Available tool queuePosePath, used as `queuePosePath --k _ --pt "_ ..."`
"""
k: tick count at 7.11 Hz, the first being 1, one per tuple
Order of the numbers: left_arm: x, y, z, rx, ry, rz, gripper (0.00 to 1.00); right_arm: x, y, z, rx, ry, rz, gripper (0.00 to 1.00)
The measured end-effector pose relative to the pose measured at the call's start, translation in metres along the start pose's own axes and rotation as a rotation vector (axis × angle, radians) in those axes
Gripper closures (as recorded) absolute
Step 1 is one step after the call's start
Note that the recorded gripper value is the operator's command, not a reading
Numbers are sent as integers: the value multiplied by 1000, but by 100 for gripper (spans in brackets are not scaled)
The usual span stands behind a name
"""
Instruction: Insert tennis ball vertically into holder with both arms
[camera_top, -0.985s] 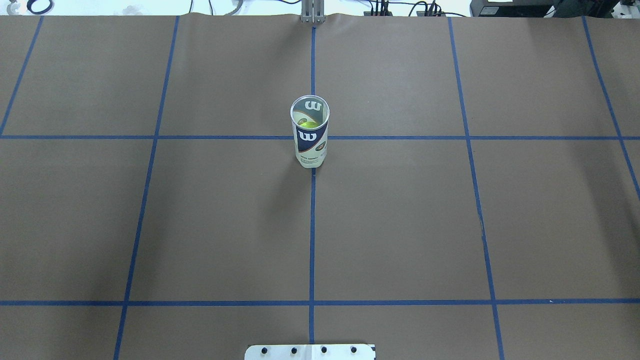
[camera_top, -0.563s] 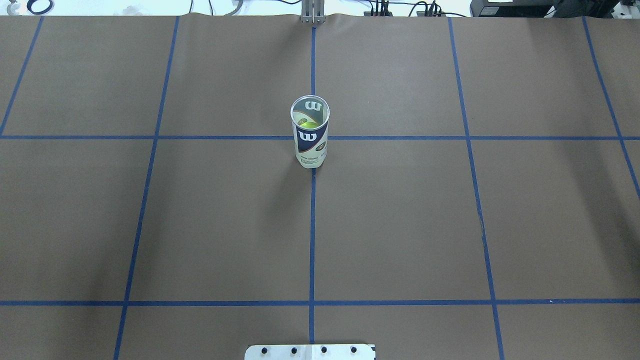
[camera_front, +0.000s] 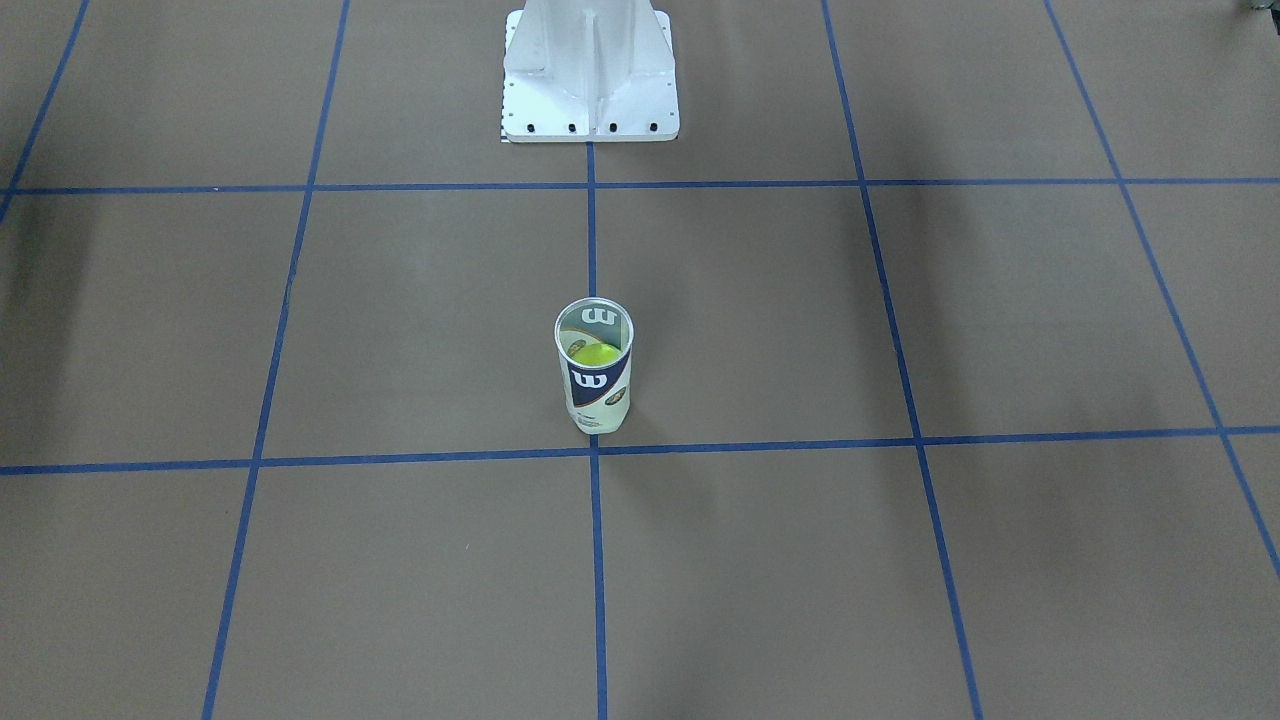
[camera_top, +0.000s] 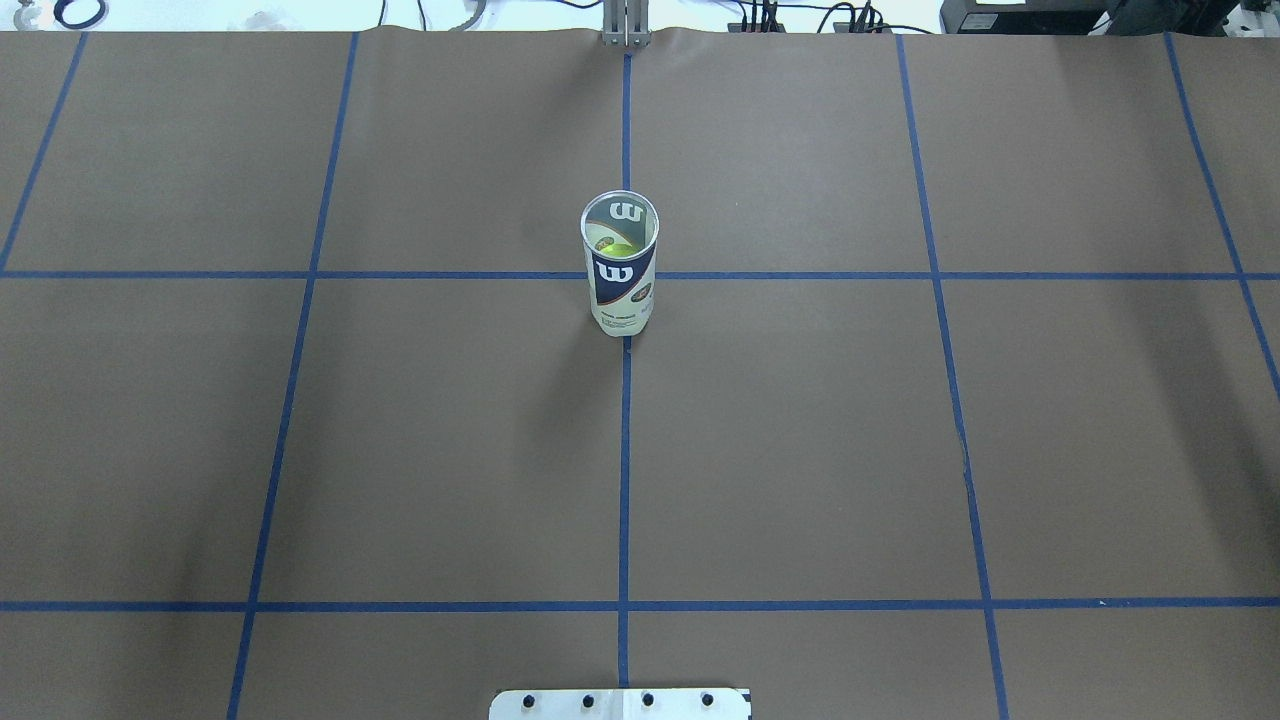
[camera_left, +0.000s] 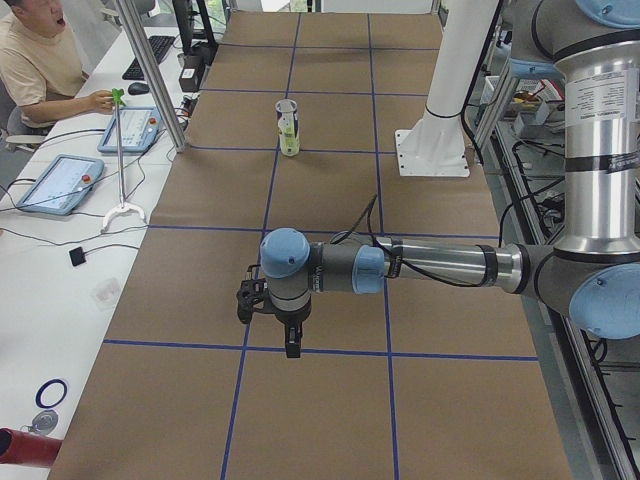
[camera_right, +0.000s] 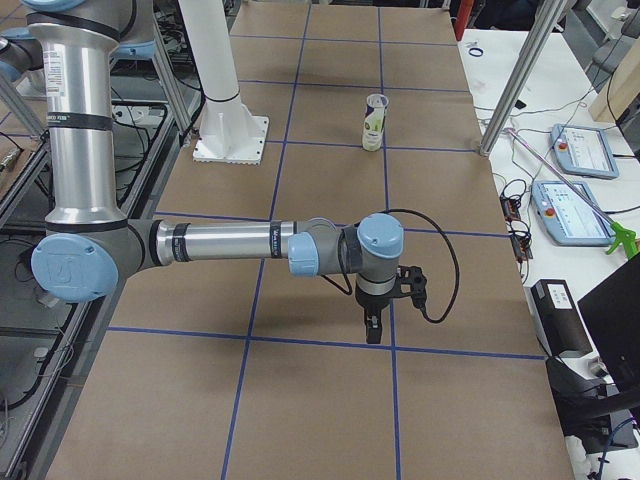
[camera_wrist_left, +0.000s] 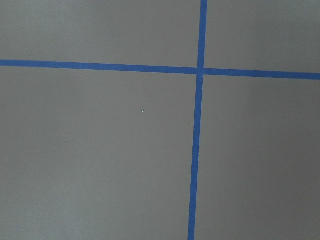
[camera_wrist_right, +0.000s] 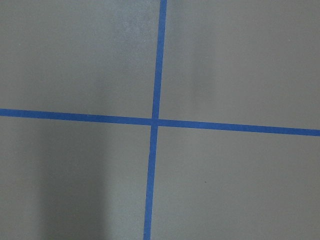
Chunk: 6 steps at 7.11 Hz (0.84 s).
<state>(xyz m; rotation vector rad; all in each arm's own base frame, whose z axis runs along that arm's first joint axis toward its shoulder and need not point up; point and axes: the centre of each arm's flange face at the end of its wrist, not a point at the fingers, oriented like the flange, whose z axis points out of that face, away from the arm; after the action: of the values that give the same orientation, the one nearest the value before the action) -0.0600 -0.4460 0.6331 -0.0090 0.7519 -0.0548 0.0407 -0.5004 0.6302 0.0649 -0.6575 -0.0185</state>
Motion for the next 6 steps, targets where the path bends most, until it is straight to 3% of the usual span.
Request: queuePosePath --k 6 --pt "-16 5 19 -42 -2 -34 0 15 7 18 -38 4 30 0"
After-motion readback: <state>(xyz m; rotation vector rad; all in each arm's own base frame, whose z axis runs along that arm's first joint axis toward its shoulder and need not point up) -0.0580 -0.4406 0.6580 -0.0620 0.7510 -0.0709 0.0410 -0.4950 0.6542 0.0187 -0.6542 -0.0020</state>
